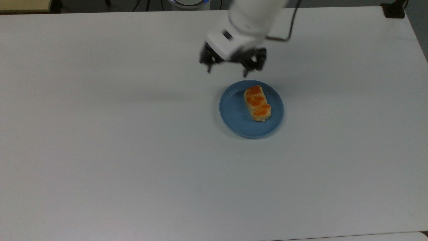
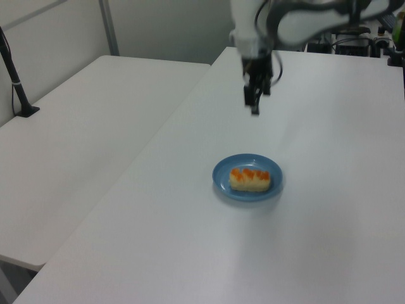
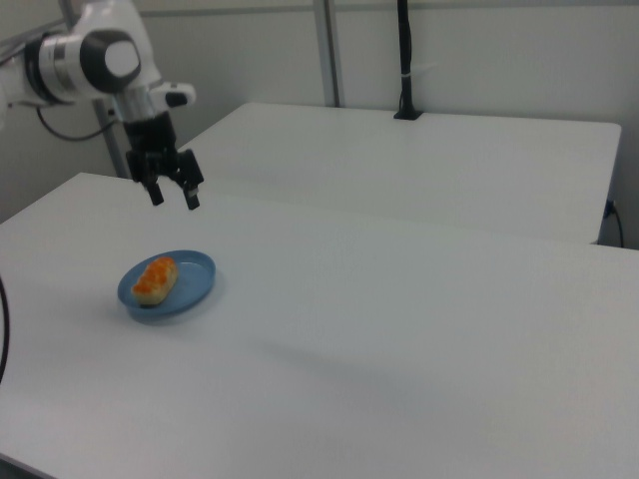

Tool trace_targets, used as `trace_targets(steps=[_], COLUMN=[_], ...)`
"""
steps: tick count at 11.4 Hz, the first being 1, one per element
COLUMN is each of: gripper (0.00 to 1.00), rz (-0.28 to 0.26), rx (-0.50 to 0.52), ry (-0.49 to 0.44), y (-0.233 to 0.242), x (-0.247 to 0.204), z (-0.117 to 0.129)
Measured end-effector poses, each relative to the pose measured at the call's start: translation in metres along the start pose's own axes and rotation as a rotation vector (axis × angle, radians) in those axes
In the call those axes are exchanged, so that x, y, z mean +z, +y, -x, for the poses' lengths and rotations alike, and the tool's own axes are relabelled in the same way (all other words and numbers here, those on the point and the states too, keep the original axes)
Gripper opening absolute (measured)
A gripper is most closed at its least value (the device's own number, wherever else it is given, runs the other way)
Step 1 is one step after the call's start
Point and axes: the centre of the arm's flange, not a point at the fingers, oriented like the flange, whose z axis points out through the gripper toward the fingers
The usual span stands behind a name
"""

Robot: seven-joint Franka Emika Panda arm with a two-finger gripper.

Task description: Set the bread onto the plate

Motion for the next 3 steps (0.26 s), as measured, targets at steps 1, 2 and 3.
trace_targets(steps=[1, 2, 3], gripper=[1.0, 1.0, 1.0], rz=[-0.027, -0.044, -0.058], rx=[0.018, 0.018, 0.033], ry=[-0.007, -0.012, -0.008], y=[0.046, 0.084, 0.114], x=[-0.027, -0.042, -0.05], z=[0.01, 0.018, 0.022])
